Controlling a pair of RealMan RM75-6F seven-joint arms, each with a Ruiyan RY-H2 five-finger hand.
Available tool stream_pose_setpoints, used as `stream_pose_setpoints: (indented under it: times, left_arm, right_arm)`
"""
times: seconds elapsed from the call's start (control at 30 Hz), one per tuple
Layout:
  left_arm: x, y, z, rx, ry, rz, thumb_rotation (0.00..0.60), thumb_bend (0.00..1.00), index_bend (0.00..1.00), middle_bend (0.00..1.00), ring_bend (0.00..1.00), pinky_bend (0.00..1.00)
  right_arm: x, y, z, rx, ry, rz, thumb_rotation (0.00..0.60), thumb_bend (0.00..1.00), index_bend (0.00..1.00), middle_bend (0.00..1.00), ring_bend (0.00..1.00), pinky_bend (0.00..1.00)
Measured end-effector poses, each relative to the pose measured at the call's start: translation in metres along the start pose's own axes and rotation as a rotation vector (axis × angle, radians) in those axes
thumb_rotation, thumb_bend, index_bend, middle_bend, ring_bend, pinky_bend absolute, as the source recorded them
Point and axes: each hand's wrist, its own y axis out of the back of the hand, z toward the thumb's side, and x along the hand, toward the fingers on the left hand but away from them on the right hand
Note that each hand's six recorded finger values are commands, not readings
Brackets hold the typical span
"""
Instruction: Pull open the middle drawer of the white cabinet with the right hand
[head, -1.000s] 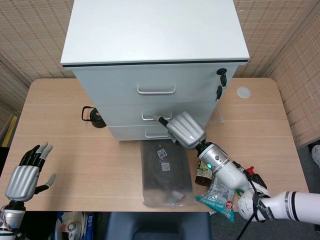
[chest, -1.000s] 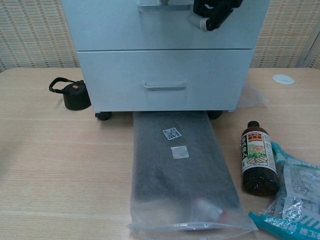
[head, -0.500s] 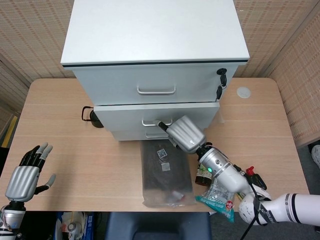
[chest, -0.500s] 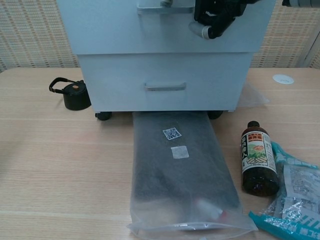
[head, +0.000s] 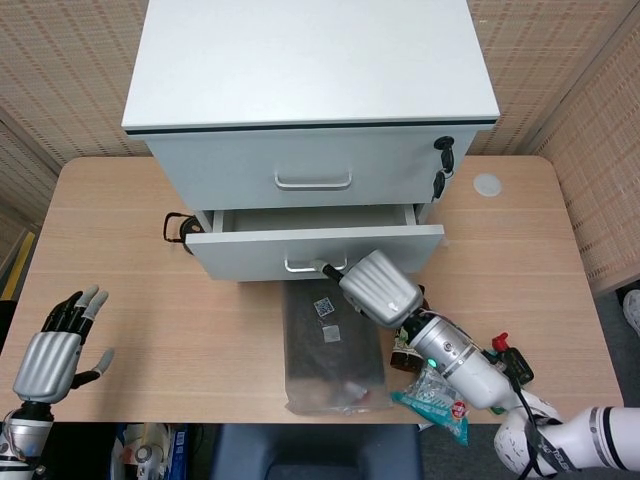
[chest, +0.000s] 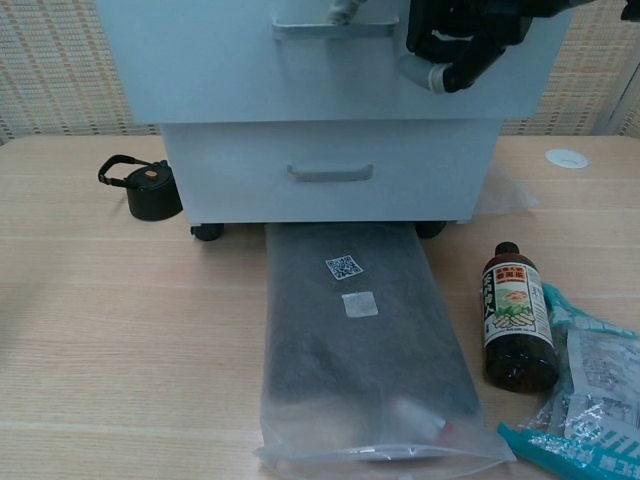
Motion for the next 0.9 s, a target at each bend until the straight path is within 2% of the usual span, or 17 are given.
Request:
stream_pose_setpoints:
  times: [0.9]
  left_arm:
    - [0.001,0.000,0.002,0.003,-0.006,0.001,0.600,0.32,0.05,0.00,0.02,0.11]
  right_arm:
    - [0.041,0.008,0.026,0.039,0.082,-0.015,0.600,0.52,0.21,0.86,0.90,0.84]
